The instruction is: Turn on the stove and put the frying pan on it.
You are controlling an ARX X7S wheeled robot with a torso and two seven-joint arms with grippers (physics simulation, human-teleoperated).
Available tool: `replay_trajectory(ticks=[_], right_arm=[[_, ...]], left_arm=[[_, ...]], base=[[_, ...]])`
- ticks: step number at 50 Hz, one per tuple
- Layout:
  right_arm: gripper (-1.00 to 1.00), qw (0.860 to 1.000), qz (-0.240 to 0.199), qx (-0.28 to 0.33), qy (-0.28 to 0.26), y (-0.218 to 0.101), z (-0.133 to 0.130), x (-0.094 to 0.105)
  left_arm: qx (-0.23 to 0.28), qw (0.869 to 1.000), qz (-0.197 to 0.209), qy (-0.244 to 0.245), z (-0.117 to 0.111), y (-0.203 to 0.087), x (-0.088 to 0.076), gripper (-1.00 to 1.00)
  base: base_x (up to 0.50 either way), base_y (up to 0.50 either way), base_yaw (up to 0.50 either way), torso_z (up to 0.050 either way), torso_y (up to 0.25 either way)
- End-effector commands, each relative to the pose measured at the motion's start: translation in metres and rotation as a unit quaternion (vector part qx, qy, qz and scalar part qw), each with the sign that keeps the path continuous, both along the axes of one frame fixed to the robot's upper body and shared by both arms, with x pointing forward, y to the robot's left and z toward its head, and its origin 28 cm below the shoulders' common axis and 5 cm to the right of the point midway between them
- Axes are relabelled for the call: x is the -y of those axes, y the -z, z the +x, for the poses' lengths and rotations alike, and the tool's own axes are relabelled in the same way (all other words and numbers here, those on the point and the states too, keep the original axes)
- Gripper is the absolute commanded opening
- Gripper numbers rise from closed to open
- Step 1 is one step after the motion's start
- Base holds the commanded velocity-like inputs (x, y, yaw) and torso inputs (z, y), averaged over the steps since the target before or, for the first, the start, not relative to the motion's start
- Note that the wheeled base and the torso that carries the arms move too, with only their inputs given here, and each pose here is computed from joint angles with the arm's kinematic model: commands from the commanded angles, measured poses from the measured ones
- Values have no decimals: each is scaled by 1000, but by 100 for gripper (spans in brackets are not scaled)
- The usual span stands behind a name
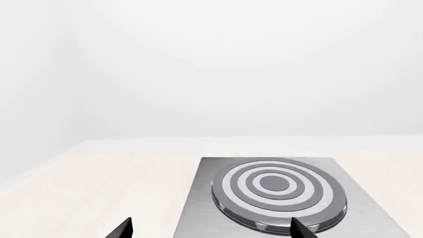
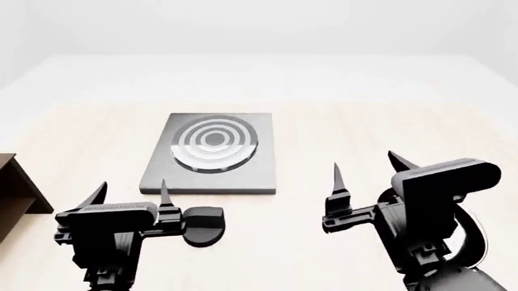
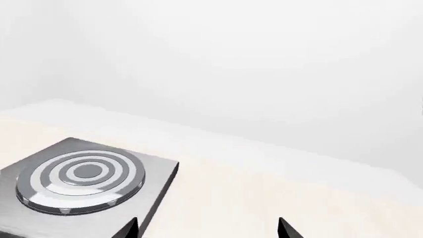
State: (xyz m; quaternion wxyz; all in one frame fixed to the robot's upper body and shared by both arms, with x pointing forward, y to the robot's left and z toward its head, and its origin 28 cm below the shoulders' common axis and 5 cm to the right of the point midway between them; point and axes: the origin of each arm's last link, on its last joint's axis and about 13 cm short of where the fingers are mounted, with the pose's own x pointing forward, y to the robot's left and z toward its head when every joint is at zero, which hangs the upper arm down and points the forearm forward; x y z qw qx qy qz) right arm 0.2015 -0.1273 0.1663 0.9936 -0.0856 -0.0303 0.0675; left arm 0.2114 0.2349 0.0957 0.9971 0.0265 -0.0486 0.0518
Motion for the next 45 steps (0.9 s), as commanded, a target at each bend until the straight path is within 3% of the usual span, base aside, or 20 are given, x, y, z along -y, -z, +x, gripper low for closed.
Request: replay_trajectory(ticks=[1,3,4,6,7,9,10,15,16,18,24,30,45], right_arm=[[100,995,-93,-27,1,-45,-5,24],[100,990,-133,-40,0,-54,-6,31],[100,989,-120,-82,-35,-55,-8,34],[100,983,-152,-91,-50,-59,-11,37],[100,972,-197,-108,-66,-59,-12,38],[100,966,-218,-120,-68,-61,-11,42],[100,955,-253,-135,-82,-61,-11,45],[100,936,-278,-211,-41,-64,-1,65],[100,927,-290,-235,-29,-64,1,71],[100,929,-273,-251,-28,-66,4,77],[100,897,-293,-330,15,-58,9,97],[100,869,-303,-392,8,-43,3,105],[100,840,-327,-432,21,-26,-6,117]], left_arm=[[4,1000,-7,-5,-2,0,-4,100],[5,1000,-6,-7,-2,0,-5,100],[5,1000,-6,-8,-2,0,-5,100],[5,1000,-4,-8,-2,1,-5,100],[4,1000,-3,-9,-1,1,-5,100],[5,1000,-3,-8,-1,1,-4,100],[5,1000,-2,-8,-1,1,-4,100],[6,1000,6,-7,-1,5,-5,100],[6,1000,7,-7,-1,5,-5,100],[7,1000,7,-7,-1,5,-5,100],[4,1000,10,-7,-1,6,-4,100],[3,1000,10,-7,-1,7,-4,100],[-1,1000,14,-3,-1,9,-4,100]], base=[[0,0,0,0,0],[0,0,0,0,0],[0,0,0,0,0],[0,0,0,0,0],[0,0,0,0,0],[0,0,0,0,0],[0,0,0,0,0],[0,0,0,0,0],[0,0,0,0,0],[0,0,0,0,0],[0,0,0,0,0],[0,0,0,0,0],[0,0,0,0,0]])
